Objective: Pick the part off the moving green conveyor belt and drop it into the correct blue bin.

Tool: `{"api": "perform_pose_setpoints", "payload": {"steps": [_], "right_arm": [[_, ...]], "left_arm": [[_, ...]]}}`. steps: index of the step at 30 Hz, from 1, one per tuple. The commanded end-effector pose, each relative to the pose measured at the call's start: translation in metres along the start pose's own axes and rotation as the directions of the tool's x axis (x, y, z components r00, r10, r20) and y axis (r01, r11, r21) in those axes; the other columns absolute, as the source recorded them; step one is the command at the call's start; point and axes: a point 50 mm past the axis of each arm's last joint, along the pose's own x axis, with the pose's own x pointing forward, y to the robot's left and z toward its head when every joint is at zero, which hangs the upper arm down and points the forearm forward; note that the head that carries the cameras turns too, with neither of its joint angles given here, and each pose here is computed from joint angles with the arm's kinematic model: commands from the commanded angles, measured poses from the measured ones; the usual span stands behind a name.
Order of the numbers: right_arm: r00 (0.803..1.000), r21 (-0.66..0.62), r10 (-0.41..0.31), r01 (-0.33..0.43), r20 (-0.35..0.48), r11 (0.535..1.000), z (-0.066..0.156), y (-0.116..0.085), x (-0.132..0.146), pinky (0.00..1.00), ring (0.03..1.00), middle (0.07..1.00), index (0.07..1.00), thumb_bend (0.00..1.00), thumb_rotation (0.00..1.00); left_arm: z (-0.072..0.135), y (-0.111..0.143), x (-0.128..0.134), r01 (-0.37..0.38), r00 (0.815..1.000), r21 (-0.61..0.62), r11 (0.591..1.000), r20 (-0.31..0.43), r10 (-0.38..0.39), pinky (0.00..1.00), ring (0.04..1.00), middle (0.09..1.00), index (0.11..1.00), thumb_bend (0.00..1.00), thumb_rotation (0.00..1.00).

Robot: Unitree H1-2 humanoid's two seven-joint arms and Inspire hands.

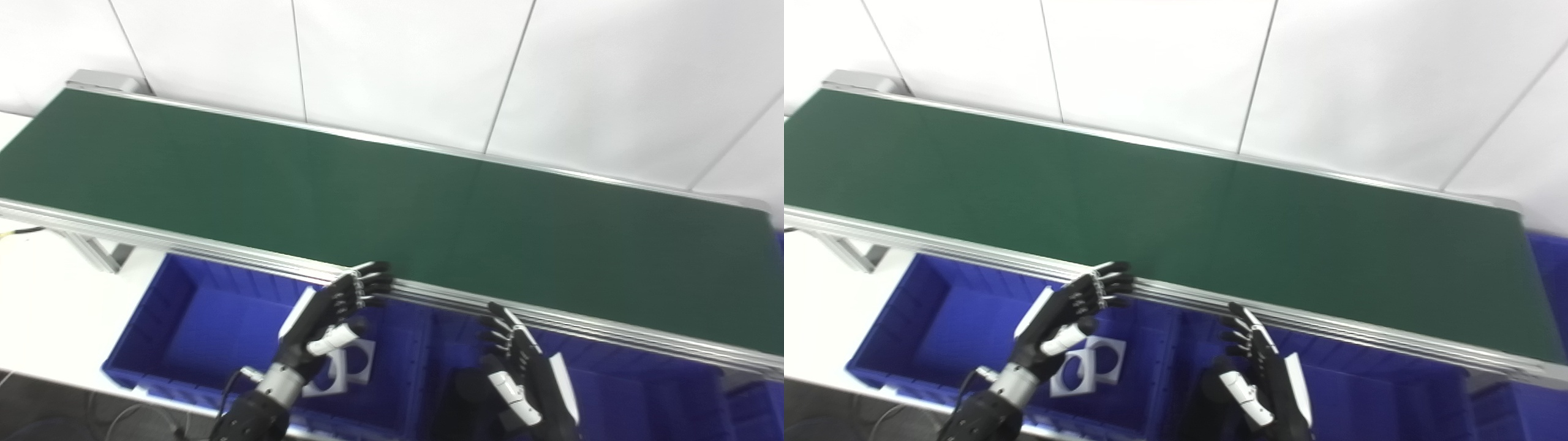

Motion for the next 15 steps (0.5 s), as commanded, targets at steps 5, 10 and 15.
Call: {"api": "perform_pose_setpoints", "payload": {"steps": [5,10,15], "right_arm": [[0.996,0.019,-0.028,0.026,0.081,0.999,0.006,0.006,0.009,0.70,0.774,0.825,0.886,0.62,0.76],[0.997,0.020,-0.026,0.024,0.074,0.999,0.005,0.011,0.013,0.71,0.778,0.826,0.886,0.63,0.75],[0.998,0.022,-0.021,0.019,0.068,1.000,0.003,0.021,0.019,0.71,0.777,0.824,0.880,0.63,0.73]], "left_arm": [[0.003,0.012,0.006,0.000,0.999,0.019,1.000,0.054,-0.001,0.70,0.759,0.781,0.823,0.89,0.63],[-0.001,0.021,0.006,-0.007,0.999,0.012,1.000,0.050,0.006,0.72,0.760,0.779,0.822,0.90,0.62],[-0.004,0.034,0.002,-0.018,0.999,0.002,1.000,0.044,0.018,0.75,0.769,0.783,0.823,0.88,0.61]]}}
